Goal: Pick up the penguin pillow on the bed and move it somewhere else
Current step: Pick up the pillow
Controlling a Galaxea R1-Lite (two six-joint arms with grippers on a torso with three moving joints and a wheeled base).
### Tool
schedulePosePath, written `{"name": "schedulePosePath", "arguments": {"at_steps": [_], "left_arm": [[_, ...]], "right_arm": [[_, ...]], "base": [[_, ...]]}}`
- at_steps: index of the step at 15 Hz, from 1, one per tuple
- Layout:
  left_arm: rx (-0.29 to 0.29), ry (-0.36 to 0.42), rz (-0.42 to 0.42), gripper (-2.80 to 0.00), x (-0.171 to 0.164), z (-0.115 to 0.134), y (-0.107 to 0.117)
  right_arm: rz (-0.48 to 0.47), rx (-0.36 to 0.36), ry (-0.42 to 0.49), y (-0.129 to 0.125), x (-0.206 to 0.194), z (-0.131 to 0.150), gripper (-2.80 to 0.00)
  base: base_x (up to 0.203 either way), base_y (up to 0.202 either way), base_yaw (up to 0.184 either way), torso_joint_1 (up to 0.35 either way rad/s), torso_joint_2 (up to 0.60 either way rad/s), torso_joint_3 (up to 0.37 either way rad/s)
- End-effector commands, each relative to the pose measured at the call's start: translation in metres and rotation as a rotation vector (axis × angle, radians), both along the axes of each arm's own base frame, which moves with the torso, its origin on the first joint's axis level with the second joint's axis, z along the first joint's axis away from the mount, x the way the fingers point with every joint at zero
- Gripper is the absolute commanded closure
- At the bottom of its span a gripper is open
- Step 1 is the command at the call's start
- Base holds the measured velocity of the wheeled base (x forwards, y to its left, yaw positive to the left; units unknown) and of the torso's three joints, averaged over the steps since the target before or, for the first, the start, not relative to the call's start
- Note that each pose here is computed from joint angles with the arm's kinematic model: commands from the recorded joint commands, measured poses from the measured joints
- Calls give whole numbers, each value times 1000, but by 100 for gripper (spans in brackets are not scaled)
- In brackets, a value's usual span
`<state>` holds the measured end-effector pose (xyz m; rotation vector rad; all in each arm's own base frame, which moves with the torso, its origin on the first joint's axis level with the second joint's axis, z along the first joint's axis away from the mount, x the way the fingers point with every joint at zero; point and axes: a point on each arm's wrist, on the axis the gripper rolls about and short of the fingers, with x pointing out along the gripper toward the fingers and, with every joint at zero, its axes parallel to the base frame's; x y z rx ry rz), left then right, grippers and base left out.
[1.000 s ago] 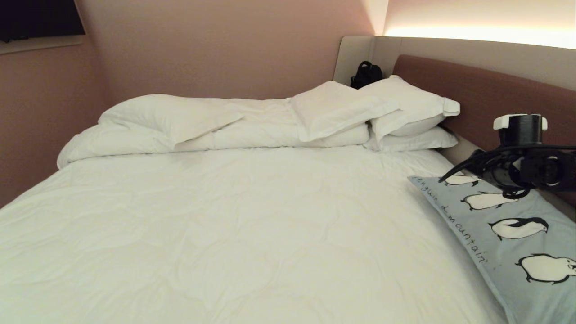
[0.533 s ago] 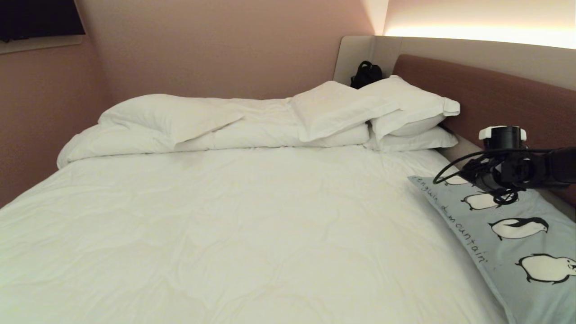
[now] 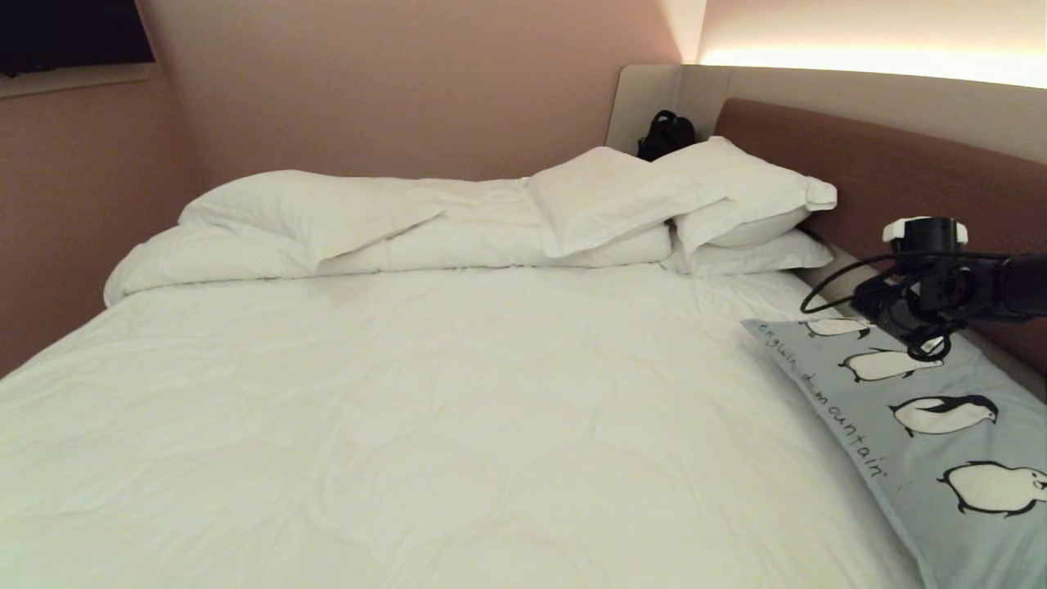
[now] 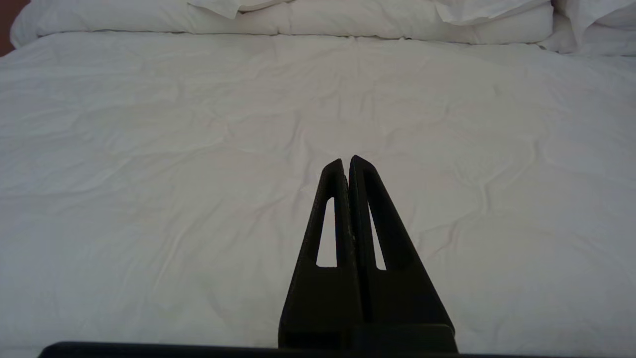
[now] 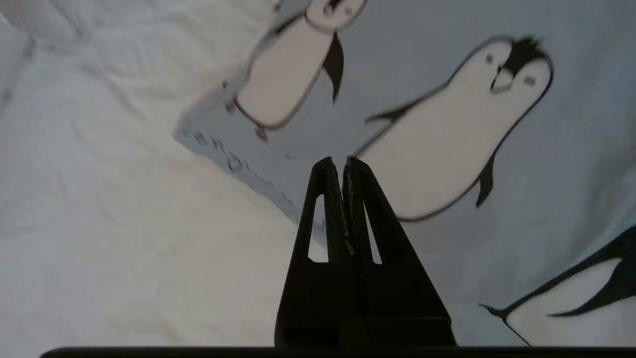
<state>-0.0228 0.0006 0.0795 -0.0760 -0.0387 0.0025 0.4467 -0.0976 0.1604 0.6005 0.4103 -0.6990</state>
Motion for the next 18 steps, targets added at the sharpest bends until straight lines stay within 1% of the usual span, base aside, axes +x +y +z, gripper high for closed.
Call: {"name": "schedulePosePath", "arguments": {"at_steps": [1,4,5,11,15,16,18], "left_arm": [[-1,-1,1,0,0,0,0],[-1,-1,1,0,0,0,0],[-1,-1,1,0,0,0,0],[-1,-1,1,0,0,0,0],[-1,-1,1,0,0,0,0],[-1,-1,1,0,0,0,0],[-1,-1,1,0,0,0,0]], "right_arm": [[-69,118,193,2,-15,-4,0],[-115,163,231,-1,-16,3,0],[-135,177,247,-5,-17,1,0],[-183,194,270,-24,-17,-11,0],[-200,198,273,-31,-23,-7,0],[-200,197,268,-31,-23,-6,-280],[-207,197,263,-33,-24,-5,-280]], "base": [[0,0,0,0,0,0],[0,0,0,0,0,0],[0,0,0,0,0,0],[0,0,0,0,0,0],[0,0,0,0,0,0],[0,0,0,0,0,0],[0,0,0,0,0,0]]}}
